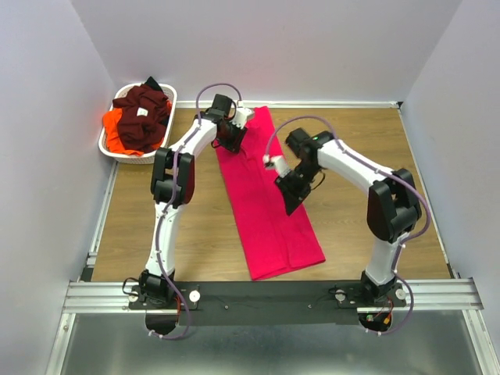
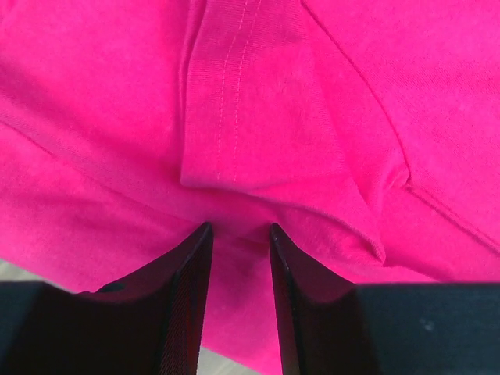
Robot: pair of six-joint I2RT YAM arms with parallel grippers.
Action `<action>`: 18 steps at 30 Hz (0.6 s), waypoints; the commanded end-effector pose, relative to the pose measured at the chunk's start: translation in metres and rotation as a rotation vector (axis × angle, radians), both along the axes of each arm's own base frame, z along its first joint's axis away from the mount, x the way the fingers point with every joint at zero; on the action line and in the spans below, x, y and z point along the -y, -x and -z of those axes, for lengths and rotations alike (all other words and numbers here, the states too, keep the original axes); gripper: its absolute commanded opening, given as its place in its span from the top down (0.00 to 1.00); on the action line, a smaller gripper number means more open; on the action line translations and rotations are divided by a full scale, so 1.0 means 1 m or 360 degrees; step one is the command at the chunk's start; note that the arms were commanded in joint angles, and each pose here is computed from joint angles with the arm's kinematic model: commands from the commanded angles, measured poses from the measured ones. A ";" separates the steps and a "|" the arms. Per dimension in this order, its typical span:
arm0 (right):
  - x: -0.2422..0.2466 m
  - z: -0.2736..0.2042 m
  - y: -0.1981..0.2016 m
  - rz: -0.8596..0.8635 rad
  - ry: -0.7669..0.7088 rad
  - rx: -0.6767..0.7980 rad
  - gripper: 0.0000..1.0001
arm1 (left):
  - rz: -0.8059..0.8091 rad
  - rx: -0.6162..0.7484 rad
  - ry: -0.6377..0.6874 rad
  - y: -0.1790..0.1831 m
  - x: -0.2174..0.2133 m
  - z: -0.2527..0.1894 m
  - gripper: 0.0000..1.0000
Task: Fold and stack the t-shirts
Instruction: Fold the tshirt
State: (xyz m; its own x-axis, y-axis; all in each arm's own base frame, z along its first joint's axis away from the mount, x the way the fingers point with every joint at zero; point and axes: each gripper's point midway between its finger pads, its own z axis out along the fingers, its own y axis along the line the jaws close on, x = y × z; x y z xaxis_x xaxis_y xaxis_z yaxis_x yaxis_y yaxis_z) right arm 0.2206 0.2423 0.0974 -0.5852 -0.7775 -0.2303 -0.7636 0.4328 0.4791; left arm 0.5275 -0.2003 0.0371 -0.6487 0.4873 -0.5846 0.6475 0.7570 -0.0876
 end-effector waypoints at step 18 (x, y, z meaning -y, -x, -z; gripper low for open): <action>0.023 -0.023 -0.158 0.0704 -0.0307 0.0130 0.65 | 0.0046 0.1125 0.0129 -0.085 0.049 -0.232 0.10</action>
